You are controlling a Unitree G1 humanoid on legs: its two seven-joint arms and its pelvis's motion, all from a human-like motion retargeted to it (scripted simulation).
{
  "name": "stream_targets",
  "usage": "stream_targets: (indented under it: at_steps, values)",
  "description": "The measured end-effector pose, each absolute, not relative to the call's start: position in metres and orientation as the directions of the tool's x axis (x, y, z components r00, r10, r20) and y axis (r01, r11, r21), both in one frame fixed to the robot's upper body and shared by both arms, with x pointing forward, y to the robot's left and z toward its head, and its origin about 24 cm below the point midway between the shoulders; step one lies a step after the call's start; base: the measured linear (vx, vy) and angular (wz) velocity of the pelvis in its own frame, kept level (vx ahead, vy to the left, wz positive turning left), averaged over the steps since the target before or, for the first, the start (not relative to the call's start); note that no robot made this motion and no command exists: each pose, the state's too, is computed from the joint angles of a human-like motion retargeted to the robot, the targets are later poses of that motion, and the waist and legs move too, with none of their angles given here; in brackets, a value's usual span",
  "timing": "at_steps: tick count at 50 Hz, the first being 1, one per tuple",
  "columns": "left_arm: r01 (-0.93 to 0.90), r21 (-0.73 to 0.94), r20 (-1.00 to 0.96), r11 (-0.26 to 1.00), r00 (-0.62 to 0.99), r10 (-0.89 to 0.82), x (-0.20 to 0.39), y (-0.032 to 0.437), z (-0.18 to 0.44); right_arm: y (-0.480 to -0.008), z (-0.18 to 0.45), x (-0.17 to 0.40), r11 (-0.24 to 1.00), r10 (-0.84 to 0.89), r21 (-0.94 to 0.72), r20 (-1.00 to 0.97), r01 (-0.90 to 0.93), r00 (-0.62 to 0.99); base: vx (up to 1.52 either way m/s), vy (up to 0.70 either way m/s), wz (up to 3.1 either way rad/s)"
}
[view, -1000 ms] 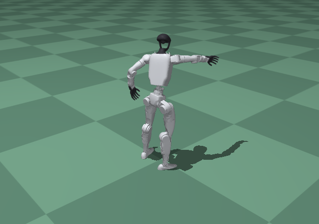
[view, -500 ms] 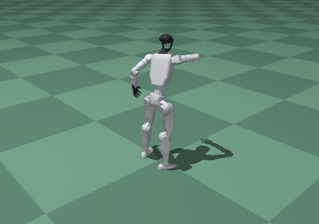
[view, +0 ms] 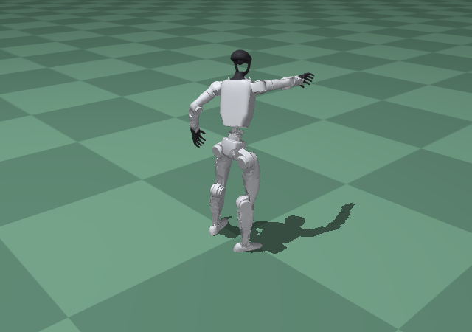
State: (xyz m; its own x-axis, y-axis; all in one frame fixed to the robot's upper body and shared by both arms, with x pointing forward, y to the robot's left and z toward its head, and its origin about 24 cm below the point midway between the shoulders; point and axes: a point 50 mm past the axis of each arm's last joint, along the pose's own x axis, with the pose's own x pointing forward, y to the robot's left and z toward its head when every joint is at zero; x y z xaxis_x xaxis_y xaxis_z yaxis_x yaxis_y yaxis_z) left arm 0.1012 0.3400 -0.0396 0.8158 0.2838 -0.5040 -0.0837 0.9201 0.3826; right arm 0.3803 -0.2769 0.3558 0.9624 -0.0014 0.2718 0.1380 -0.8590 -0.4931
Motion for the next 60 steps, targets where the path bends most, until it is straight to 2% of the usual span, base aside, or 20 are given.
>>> stream_targets:
  at_steps: [4,7,9,13,15,17,20,24,28,31,33,35,38,40,42,45,49,53,57,60]
  values:
    - [-0.112,0.398,-0.499,0.911,0.807,0.317,0.098,0.344,-0.038,-0.185,0.377,0.376,-0.754,0.393,-0.423,0.323,0.503,0.861,0.00,0.00,0.00]
    - [-0.162,0.391,-0.485,0.906,0.800,0.353,0.094,0.344,-0.038,-0.110,0.378,0.349,-0.534,0.700,-0.372,0.309,0.759,0.644,0.00,0.00,-0.12]
    - [-0.186,0.344,-0.492,0.920,0.799,0.346,0.090,0.332,-0.044,-0.070,0.370,0.321,-0.362,0.844,-0.377,0.257,0.853,0.472,0.03,0.00,-0.37]
    - [-0.230,0.291,-0.497,0.929,0.793,0.352,0.090,0.321,-0.049,-0.027,0.333,0.263,-0.066,0.970,-0.536,0.162,0.842,0.179,0.00,0.00,0.00]
    - [-0.242,0.269,-0.503,0.932,0.790,0.350,0.089,0.315,-0.052,-0.025,0.312,0.243,0.003,0.986,-0.641,0.131,0.768,0.105,0.00,0.00,0.00]
    - [-0.250,0.260,-0.508,0.933,0.786,0.353,0.087,0.312,-0.054,-0.033,0.291,0.233,0.015,0.989,-0.735,0.109,0.678,0.097,0.00,0.00,0.00]
    - [-0.258,0.266,-0.508,0.929,0.781,0.362,0.085,0.309,-0.054,-0.057,0.262,0.233,-0.042,0.981,-0.832,0.070,0.553,0.179,0.00,0.00,0.00]
    - [-0.244,0.294,-0.502,0.924,0.783,0.366,0.084,0.312,-0.053,-0.108,0.223,0.262,-0.290,0.894,-0.864,-0.089,0.413,0.440,0.00,0.00,0.00]
    - [-0.185,0.329,-0.507,0.926,0.793,0.338,0.086,0.316,-0.052,-0.182,0.189,0.302,-0.631,0.635,-0.738,-0.314,0.239,0.706,0.00,0.00,0.00]
    - [-0.146,0.345,-0.512,0.927,0.798,0.316,0.088,0.316,-0.053,-0.246,0.181,0.328,-0.785,0.368,-0.614,-0.360,0.079,0.857,0.00,0.00,0.00]
    - [-0.117,0.348,-0.524,0.930,0.799,0.296,0.087,0.311,-0.058,-0.287,0.188,0.343,-0.816,0.184,-0.578,-0.296,-0.023,0.937,0.00,0.00,0.00]
    - [-0.102,0.320,-0.530,0.942,0.805,0.267,0.090,0.311,-0.057,-0.324,0.197,0.346,-0.886,-0.035,-0.434,-0.294,-0.166,0.955,0.00,0.00,0.00]
    - [-0.074,0.311,-0.532,0.947,0.813,0.238,0.093,0.310,-0.057,-0.352,0.232,0.354,-0.873,-0.211,-0.416,-0.147,-0.254,0.966,0.00,0.00,0.08]
    - [-0.062,0.325,-0.527,0.944,0.817,0.235,0.099,0.316,-0.054,-0.350,0.257,0.361,-0.868,-0.234,-0.440,-0.044,-0.230,0.971,-0.01,-0.02,0.46]
    - [-0.057,0.334,-0.523,0.941,0.819,0.235,0.101,0.319,-0.051,-0.335,0.285,0.369,-0.877,-0.179,-0.461,0.061,-0.131,0.982,0.00,-0.01,0.15]
    - [-0.068,0.354,-0.521,0.933,0.814,0.257,0.100,0.327,-0.048,-0.287,0.323,0.380,-0.876,0.024,-0.469,0.189,0.111,0.982,0.00,0.00,0.00]
    - [-0.113,0.365,-0.521,0.924,0.798,0.304,0.092,0.332,-0.047,-0.188,0.358,0.375,-0.738,0.430,-0.442,0.274,0.509,0.860,0.00,0.00,-0.09]
    - [-0.172,0.357,-0.512,0.918,0.786,0.346,0.087,0.332,-0.048,-0.091,0.368,0.332,-0.411,0.794,-0.396,0.287,0.821,0.536,0.00,-0.01,-0.12]
    - [-0.203,0.321,-0.512,0.925,0.784,0.350,0.087,0.322,-0.052,-0.036,0.345,0.271,-0.058,0.956,-0.486,0.224,0.872,0.189,0.00,0.00,-0.09]
    - [-0.207,0.299,-0.513,0.931,0.789,0.340,0.089,0.314,-0.055,-0.029,0.316,0.237,0.066,0.985,-0.626,0.167,0.777,0.051,0.00,0.00,0.00]
